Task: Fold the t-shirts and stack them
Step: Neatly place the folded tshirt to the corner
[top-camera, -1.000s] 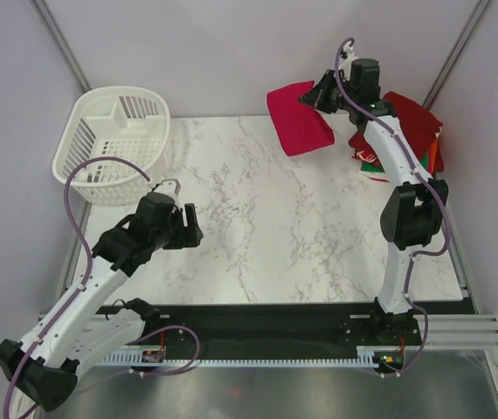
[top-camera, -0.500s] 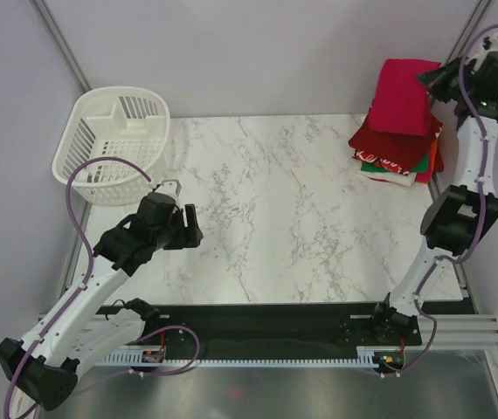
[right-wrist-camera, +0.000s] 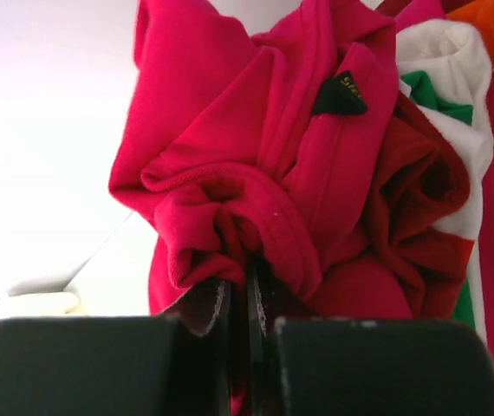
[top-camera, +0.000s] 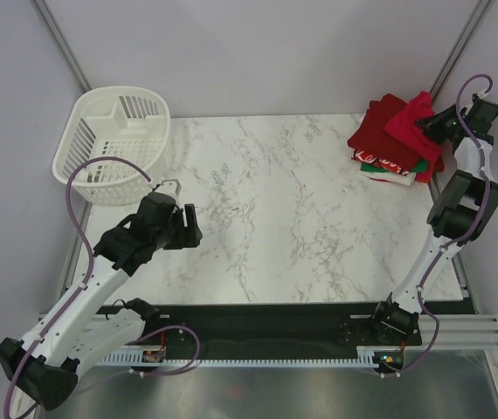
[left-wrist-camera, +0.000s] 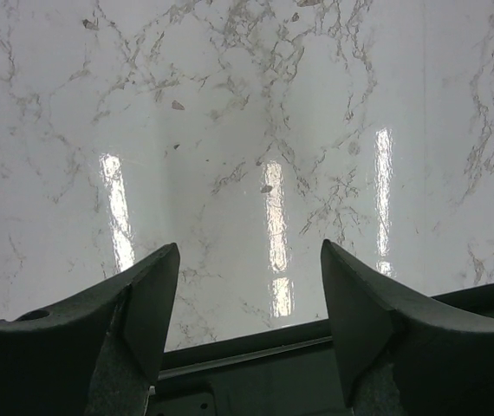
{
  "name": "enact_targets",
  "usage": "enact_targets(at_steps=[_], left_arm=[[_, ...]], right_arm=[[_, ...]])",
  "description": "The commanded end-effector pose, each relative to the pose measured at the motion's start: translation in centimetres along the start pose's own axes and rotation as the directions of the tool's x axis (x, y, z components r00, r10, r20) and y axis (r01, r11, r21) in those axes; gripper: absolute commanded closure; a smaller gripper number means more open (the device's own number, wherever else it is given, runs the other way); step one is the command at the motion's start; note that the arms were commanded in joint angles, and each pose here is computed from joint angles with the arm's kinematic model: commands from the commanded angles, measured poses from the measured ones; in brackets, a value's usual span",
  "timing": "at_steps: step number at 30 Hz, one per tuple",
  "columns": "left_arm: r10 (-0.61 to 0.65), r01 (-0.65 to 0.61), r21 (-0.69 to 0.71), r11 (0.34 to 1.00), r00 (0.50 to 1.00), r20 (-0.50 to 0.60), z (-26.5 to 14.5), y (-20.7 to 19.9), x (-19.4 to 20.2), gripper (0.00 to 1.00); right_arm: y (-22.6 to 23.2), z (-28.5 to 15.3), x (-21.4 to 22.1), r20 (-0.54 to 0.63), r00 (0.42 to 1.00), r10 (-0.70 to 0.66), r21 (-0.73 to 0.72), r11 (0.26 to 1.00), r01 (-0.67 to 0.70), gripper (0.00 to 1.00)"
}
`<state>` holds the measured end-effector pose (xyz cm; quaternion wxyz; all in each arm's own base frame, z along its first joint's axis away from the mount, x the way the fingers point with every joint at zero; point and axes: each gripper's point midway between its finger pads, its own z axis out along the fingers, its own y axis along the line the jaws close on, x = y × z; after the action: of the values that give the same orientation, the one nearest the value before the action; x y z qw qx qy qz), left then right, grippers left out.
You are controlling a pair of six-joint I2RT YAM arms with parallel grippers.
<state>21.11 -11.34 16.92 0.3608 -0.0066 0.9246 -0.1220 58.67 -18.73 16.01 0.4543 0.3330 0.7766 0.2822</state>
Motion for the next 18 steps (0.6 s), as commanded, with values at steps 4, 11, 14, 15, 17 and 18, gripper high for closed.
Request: enact_targets(at_steps=[4,11,14,15,17,18], left_arm=[[0.018,-0.017,-0.008,1.000,0.998,0.064,-0.5,0.3,-1.2,0.27],[0.002,-0.001,-0.005,1.000,0.992,0.125,-1.7,0.6,-1.9,0.27],[-0.003,0.003,-0.004,1.000,0.990,0.141,-1.9,0.7,-2.1,0.27],[-0.003,0.004,-0.004,1.000,0.990,0.143,-2.0,0.7,-2.1,0.27],[-0.006,0.006,-0.002,1.000,0.989,0.150,-2.2,0.7,-2.2,0.27],[-0.006,0.006,-0.003,1.000,0.988,0.153,-2.2,0.7,-2.2,0.27]], right_arm=[[10.4,-7.1,-6.0,0.163,0.985,-0.058,-0.087,0.994,0.073,0.94],[22.9,-13.0,-6.2,0.185,0.979,-0.090,-0.332,0.932,0.148,0.97],[27.2,-14.0,-4.3,0.151,0.983,-0.103,-0.420,0.894,0.159,0.97],[28.3,-14.4,-3.9,0.143,0.984,-0.107,-0.444,0.882,0.161,0.97],[30.7,-14.9,-2.8,0.124,0.985,-0.120,-0.503,0.848,0.167,0.97],[31.3,-14.9,-2.6,0.110,0.989,-0.104,-0.521,0.841,0.146,0.97]])
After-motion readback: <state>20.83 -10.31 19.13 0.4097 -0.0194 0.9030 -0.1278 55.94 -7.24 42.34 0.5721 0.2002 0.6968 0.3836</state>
